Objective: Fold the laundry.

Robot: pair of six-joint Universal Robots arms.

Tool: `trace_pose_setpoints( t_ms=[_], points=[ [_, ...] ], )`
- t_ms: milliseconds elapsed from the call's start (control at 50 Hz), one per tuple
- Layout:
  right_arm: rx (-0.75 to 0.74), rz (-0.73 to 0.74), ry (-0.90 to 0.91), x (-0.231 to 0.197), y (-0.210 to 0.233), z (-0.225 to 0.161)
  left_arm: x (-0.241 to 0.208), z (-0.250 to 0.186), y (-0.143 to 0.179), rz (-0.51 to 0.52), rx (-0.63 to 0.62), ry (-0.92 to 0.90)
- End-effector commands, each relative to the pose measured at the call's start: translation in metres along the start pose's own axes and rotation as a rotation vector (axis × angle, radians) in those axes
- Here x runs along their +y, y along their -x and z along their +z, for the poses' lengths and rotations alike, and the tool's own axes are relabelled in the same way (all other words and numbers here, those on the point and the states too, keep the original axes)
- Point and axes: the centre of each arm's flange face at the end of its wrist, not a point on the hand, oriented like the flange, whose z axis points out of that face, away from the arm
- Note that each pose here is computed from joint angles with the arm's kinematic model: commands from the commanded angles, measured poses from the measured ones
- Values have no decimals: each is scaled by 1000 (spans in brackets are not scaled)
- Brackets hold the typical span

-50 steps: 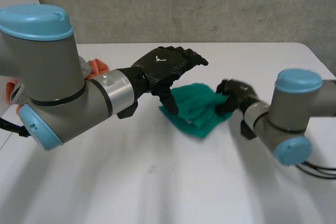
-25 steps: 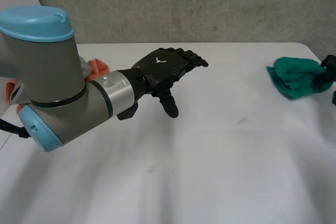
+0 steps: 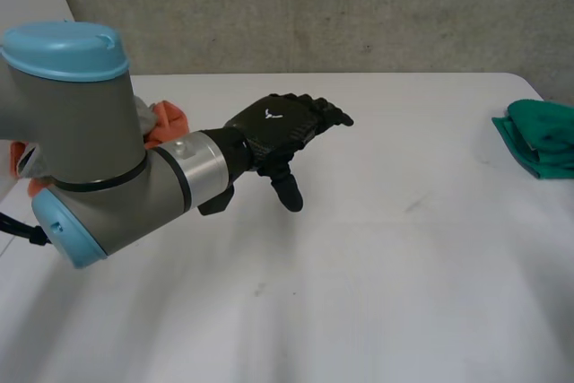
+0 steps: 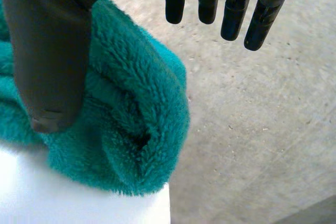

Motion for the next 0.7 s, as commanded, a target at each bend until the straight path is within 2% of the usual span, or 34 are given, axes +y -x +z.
trace_pose_setpoints(
  t_ms=[20, 40, 100, 160, 240, 260, 320, 340, 440, 480, 560, 660, 700],
  points=[
    [85, -391, 162, -8, -10, -20, 5, -5, -1, -9, -1, 17],
    [150, -492, 197, -14, -19, -23, 5, -6, -1, -9, -2, 19],
    [256, -585, 198, -34, -34, -28, 4, -8, 2, -9, -12, 16],
    [374, -586, 92, -70, -50, -31, 1, -10, 10, -12, -34, 10],
    [361, -568, -77, -118, -28, -42, -9, -14, 21, 0, -72, -31],
    [302, -558, -155, -141, -1, -53, -12, -15, 23, 5, -82, -45],
    [178, -525, -253, -166, 45, -72, -23, -16, 36, 37, -133, -107],
    [78, -490, -302, -175, 77, -87, -25, -17, 40, 42, -150, -118],
    [-227, -368, -336, -177, 155, -140, -29, -26, 91, 57, -307, -161],
    [-313, -343, -330, -175, 174, -160, -27, -29, 108, 68, -355, -169],
    [-556, -346, -308, -150, 240, -231, -22, -34, 147, 111, -444, -198],
    [-693, -379, -272, -112, 275, -279, 26, -43, 222, 191, -590, -110],
    [-718, -387, -266, -103, 280, -291, 40, -45, 237, 224, -617, -66]
  ],
)
